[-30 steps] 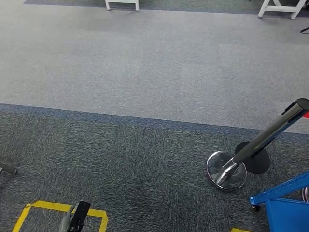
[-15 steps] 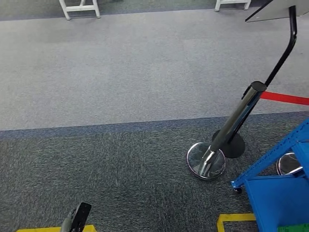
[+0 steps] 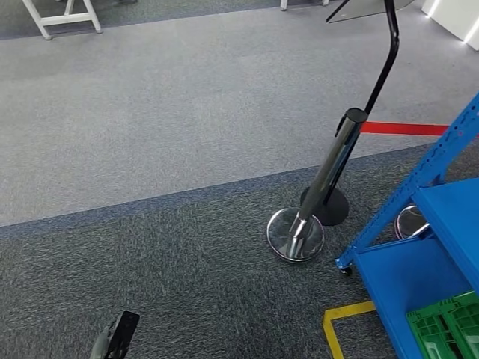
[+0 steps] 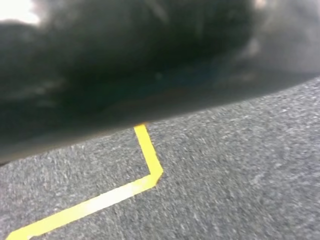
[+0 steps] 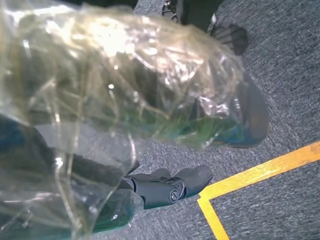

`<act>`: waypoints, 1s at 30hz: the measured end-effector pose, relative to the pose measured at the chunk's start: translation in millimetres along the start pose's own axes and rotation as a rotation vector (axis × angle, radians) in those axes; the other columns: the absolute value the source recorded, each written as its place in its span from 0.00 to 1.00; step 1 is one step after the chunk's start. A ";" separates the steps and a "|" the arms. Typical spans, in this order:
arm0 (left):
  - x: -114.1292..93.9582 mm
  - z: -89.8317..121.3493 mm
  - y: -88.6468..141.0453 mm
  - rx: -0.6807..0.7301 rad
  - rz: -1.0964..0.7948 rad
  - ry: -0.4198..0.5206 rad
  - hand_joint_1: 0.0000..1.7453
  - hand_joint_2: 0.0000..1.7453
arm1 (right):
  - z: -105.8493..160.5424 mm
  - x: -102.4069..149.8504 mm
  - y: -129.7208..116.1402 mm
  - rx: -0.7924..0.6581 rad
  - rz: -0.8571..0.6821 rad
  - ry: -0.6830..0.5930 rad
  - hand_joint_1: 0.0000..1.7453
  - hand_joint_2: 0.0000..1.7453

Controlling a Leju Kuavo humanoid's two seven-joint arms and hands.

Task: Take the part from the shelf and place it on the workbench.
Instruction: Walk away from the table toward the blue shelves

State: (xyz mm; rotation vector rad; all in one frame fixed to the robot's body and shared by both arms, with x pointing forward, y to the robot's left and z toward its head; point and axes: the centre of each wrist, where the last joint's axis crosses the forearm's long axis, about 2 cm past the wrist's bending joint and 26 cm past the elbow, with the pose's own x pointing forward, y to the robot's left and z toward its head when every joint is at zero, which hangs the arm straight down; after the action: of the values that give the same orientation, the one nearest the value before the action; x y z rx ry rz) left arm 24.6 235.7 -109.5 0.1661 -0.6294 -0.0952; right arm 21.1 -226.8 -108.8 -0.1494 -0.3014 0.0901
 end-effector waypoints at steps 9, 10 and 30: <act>0.8 0.1 -1.7 -0.003 0.002 0.002 0.00 0.00 | -0.3 0.2 -0.8 -0.002 0.000 0.003 0.00 0.00; 0.3 0.5 -1.9 -0.004 0.002 0.003 0.00 0.00 | -0.2 0.0 -0.8 -0.002 0.000 0.004 0.00 0.00; 0.6 1.1 -4.2 -0.008 0.002 0.004 0.00 0.00 | 0.5 -2.8 -0.2 0.001 0.003 0.008 0.00 0.00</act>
State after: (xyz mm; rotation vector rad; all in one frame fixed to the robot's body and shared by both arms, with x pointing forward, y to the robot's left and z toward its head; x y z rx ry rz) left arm 24.3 231.3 -109.0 0.1578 -0.6246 -0.0957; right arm 18.3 -227.2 -109.0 -0.1493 -0.2930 0.0926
